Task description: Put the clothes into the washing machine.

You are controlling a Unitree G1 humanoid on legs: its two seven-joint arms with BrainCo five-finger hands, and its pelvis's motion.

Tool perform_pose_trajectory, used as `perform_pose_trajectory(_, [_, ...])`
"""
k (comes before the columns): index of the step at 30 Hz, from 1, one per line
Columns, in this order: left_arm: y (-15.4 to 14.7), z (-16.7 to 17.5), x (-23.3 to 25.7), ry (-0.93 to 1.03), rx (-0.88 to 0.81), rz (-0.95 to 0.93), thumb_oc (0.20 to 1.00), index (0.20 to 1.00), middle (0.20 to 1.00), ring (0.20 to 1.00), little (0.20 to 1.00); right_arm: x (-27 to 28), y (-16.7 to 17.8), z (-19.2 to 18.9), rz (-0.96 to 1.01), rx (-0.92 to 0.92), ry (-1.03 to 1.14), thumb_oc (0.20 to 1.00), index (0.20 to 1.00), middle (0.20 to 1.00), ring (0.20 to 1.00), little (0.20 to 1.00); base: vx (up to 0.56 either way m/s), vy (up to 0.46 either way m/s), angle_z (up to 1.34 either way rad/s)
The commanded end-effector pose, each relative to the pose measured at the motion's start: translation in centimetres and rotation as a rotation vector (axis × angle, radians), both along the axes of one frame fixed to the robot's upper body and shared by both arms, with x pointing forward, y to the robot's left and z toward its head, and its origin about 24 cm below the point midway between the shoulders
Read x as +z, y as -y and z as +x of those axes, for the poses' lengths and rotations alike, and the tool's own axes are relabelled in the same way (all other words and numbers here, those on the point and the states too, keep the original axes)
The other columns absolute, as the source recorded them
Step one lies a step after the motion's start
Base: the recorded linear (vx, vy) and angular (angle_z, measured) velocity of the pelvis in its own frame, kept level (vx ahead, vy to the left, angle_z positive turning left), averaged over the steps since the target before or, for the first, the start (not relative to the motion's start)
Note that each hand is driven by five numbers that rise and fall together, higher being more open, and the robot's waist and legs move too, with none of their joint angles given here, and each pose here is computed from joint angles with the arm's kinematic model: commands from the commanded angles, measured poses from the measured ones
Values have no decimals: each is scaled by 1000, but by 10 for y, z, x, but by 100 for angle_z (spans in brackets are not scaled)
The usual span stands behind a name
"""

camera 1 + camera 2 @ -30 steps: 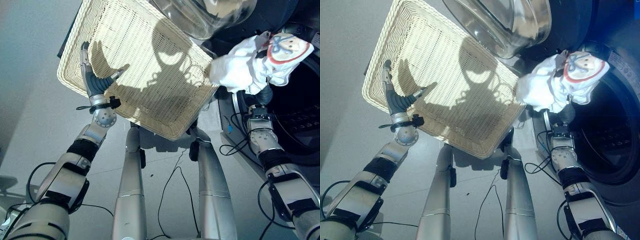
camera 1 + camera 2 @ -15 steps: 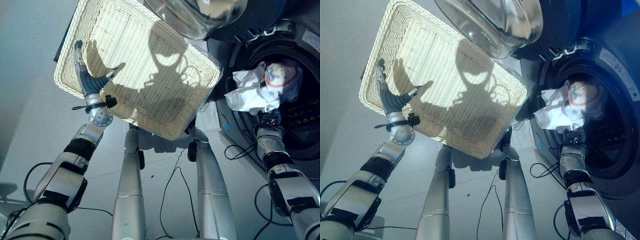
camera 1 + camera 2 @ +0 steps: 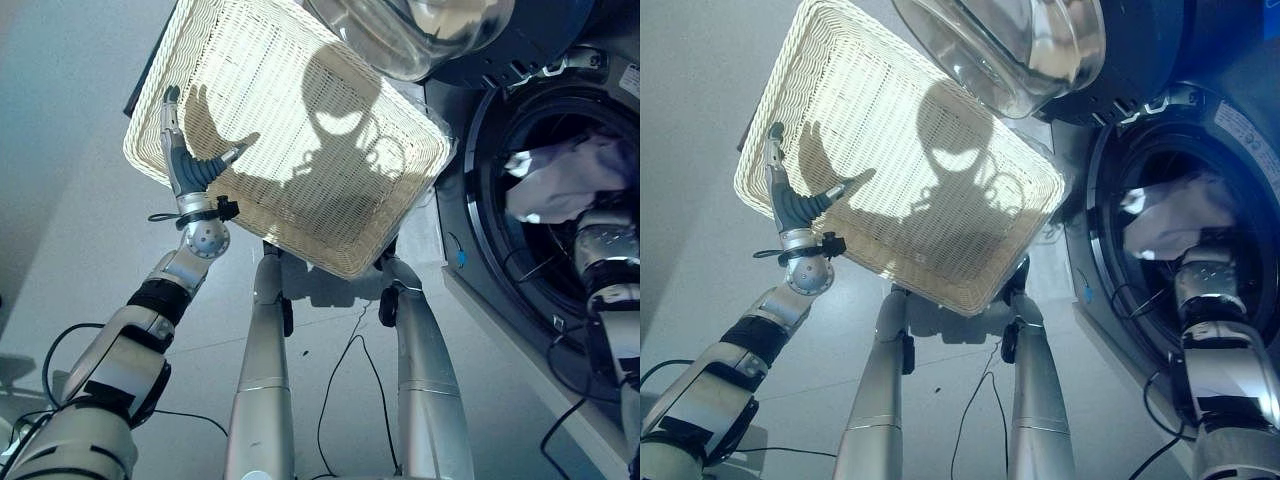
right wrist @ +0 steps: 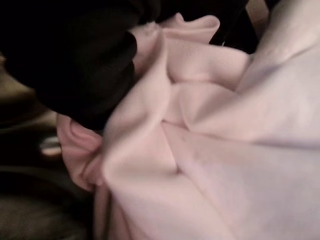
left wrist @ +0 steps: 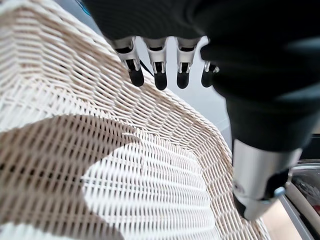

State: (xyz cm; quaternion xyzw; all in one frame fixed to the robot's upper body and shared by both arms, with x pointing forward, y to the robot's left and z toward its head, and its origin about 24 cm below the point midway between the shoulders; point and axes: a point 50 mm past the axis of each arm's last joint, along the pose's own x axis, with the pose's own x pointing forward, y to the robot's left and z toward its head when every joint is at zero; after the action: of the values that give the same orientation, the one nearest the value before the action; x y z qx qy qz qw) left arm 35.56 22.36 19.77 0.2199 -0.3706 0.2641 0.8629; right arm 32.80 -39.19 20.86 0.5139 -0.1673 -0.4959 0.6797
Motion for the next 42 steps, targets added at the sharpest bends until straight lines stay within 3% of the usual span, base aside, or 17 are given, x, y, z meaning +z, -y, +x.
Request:
perform_pose_trajectory(1, [-2,-3,18,85,-1,-33,1000,1000,1000,1000,1000,36,30,-38,-173,-277,-8,1000,1000,1000,1000,1000,0,0,0])
perform_pose_trajectory(4, [-11,-1,28,86,0,-23,1000,1000,1000,1000,1000,41,46,-54,-181,-365,-46,1000,1000,1000,1000,1000,-3,13,-5])
perform_pose_trajectory(9, [-12,0,31,82,-6,-15,1000,1000,1000,1000,1000,30,53,-57,-136,-363,-101,1000,1000,1000,1000,1000,0,0,0])
perform_pose_trajectory(18, [-2,5,36,72,-33,-5,1000,1000,1000,1000,1000,-5,42,-33,-311,-80,-647,1000,1000,1000,1000,1000,4,-4,1])
perform_pose_trajectory(20, [5,7,36,68,-46,-2,1000,1000,1000,1000,1000,-6,39,-31,-522,-120,-924,1000,1000,1000,1000,1000,0,0,0])
perform_pose_trajectory(22, [8,9,38,64,-51,-1,1000,1000,1000,1000,1000,0,34,-26,-621,-119,-987,1000,1000,1000,1000,1000,0,0,0])
perform_pose_trajectory(26, [12,12,40,41,-68,15,1000,1000,1000,1000,1000,7,23,-16,-776,-142,-1007,1000,1000,1000,1000,1000,-7,20,0])
perform_pose_trajectory(32, [13,13,21,-34,-63,18,1000,1000,1000,1000,1000,-11,-25,8,-1140,-103,-989,1000,1000,1000,1000,1000,-20,88,0])
perform_pose_trajectory(39, [1,9,-28,-218,-34,-47,1000,1000,1000,1000,1000,-72,-82,15,-1417,127,-1022,1000,1000,1000,1000,1000,-32,87,-2])
perform_pose_trajectory(42, [-5,8,-41,-275,-35,-70,1000,1000,1000,1000,1000,-89,-88,14,-1435,226,-1043,1000,1000,1000,1000,1000,-38,56,-9])
